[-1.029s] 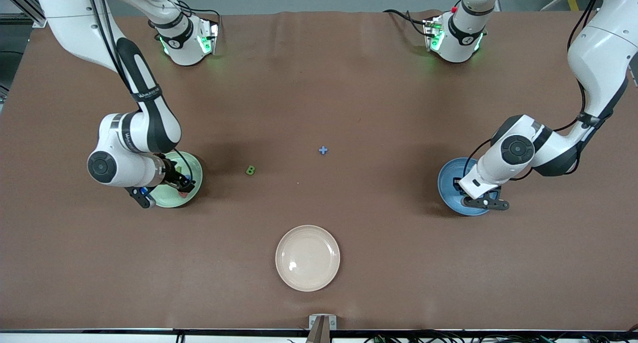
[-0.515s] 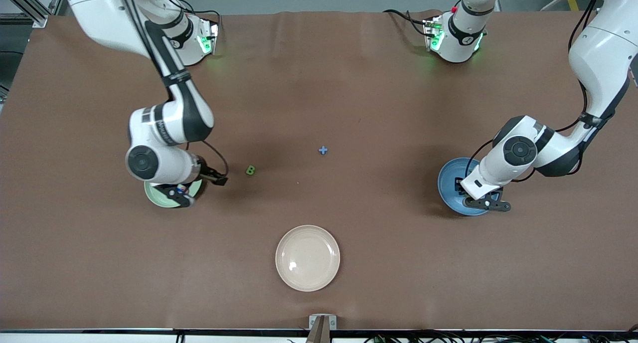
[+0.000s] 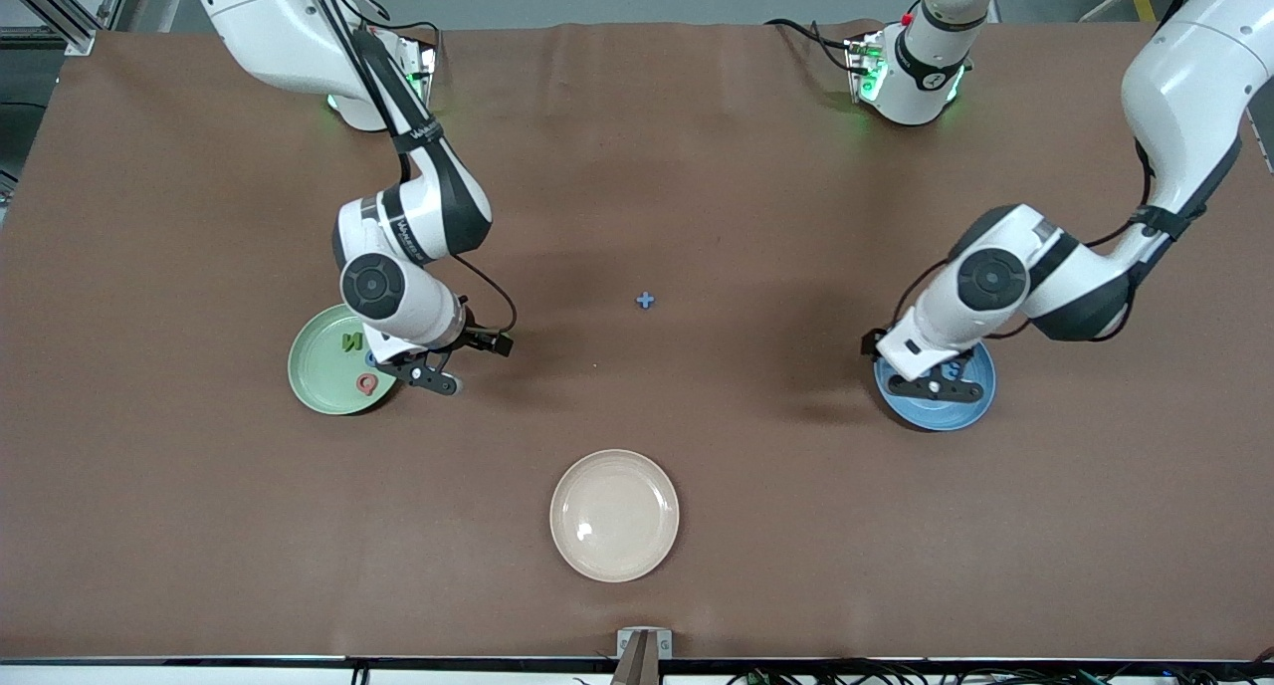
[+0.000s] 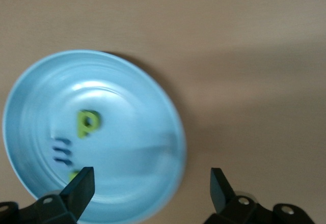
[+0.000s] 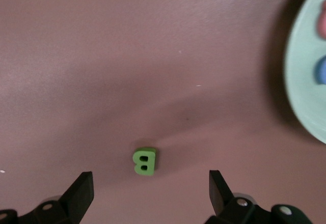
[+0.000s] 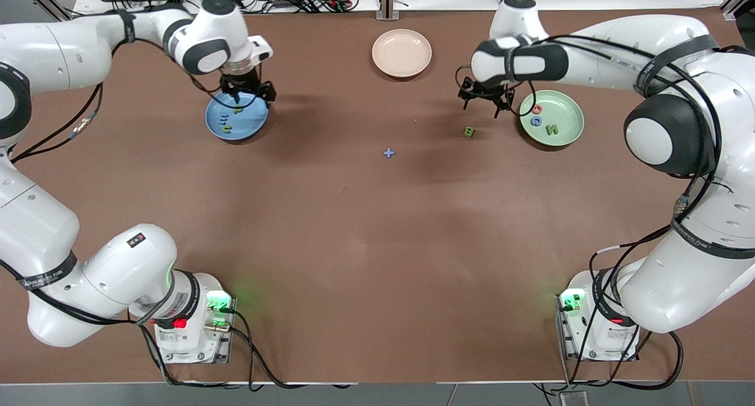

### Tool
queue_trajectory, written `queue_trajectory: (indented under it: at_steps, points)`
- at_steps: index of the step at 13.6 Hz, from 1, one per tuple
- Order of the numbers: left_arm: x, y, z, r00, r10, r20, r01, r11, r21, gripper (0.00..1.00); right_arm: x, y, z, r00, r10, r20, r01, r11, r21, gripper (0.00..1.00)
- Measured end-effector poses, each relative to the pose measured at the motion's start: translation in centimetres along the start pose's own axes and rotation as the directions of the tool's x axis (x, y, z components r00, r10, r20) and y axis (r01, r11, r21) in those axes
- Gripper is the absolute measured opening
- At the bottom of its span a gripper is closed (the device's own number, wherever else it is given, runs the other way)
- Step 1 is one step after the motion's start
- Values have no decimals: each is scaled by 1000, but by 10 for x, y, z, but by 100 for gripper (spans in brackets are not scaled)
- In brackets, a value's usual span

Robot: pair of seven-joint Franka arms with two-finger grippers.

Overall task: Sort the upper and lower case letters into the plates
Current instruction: 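Open the left gripper and move both grippers toward the remaining letters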

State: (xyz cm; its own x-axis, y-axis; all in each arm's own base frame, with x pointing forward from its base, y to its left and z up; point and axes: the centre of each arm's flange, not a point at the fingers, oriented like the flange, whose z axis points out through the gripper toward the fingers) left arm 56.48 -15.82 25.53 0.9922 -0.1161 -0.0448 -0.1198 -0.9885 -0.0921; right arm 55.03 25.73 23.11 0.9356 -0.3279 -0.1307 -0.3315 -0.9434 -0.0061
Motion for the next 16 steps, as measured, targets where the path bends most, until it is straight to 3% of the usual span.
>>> queue_trajectory:
  at_steps: [3,8,11,16]
  points:
    - [-19,72,-19,999,-46,6,46,999,-29,100,-19,1,31,997,-18,-69,21,999,30,100]
    - [-78,225,-19,996,-86,0,86,996,-4,100,-34,-5,43,997,9,-73,-7,1000,29,100]
    - [-92,290,-7,991,-131,12,131,991,14,100,-35,-7,52,996,12,-94,-8,999,40,96]
    - [-85,353,-5,986,-167,-19,164,982,-98,100,-31,-5,69,994,16,-110,-11,999,44,85]
